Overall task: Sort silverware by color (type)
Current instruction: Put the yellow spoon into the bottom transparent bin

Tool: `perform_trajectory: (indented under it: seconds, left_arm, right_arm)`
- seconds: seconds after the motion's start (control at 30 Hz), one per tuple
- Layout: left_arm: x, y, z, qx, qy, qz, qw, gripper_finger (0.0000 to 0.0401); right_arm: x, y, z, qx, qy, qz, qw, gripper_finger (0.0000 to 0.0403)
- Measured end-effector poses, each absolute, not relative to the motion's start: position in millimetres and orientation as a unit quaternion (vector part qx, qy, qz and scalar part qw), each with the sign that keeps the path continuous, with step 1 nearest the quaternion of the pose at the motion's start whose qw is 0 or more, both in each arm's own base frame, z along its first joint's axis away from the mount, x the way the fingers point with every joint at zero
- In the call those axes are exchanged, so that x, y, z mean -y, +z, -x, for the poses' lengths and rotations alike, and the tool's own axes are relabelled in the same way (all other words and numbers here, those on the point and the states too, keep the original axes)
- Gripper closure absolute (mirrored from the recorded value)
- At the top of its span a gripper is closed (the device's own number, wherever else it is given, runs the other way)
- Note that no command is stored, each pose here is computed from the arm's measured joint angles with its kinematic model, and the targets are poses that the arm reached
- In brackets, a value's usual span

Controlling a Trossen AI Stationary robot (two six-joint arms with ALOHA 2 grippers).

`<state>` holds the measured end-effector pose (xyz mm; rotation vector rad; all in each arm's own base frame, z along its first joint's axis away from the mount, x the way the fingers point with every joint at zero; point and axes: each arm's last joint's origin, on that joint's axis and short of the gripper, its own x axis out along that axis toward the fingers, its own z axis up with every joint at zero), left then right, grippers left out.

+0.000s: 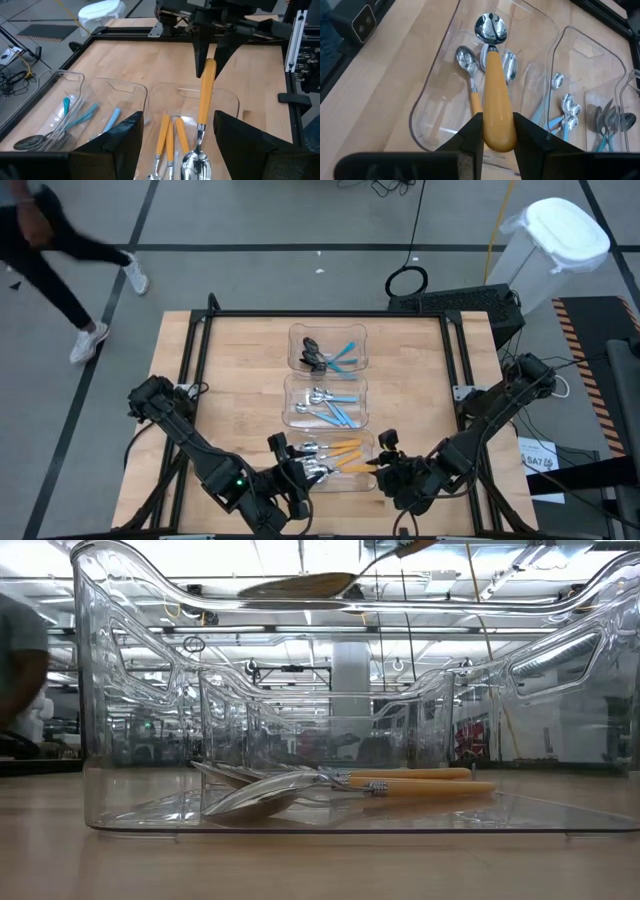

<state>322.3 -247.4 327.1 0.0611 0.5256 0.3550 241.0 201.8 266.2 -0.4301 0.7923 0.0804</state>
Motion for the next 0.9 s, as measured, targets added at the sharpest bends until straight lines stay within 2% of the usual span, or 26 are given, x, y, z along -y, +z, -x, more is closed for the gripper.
perform_trajectory:
  seconds: [0.23, 0.57, 0.77, 0.9]
  left_arm:
    - [249.9, 322.9, -324.4, -0.264, 0.168, -0.055, 0.948, 0.0162]
    - [264.5, 283.9, -337.3, -0.299, 0.161, -0.136, 0.931, 0.0162]
    - [275.8, 283.2, -328.8, -0.275, 0.174, -0.155, 0.933, 0.0162]
    - [280.0, 283.9, -324.0, -0.264, 0.182, -0.185, 0.929, 0.0162]
  right_arm:
    - [-199.6, 264.1, -236.4, -0.396, 0.011, 0.198, 0.897, 0.0330]
    - [-194.6, 271.7, -230.9, -0.396, -0.002, 0.165, 0.903, 0.0330]
    - [-194.7, 270.9, -236.2, -0.382, -0.003, 0.151, 0.912, 0.0330]
    - [-186.5, 257.1, -245.2, -0.373, -0.009, 0.149, 0.916, 0.0329]
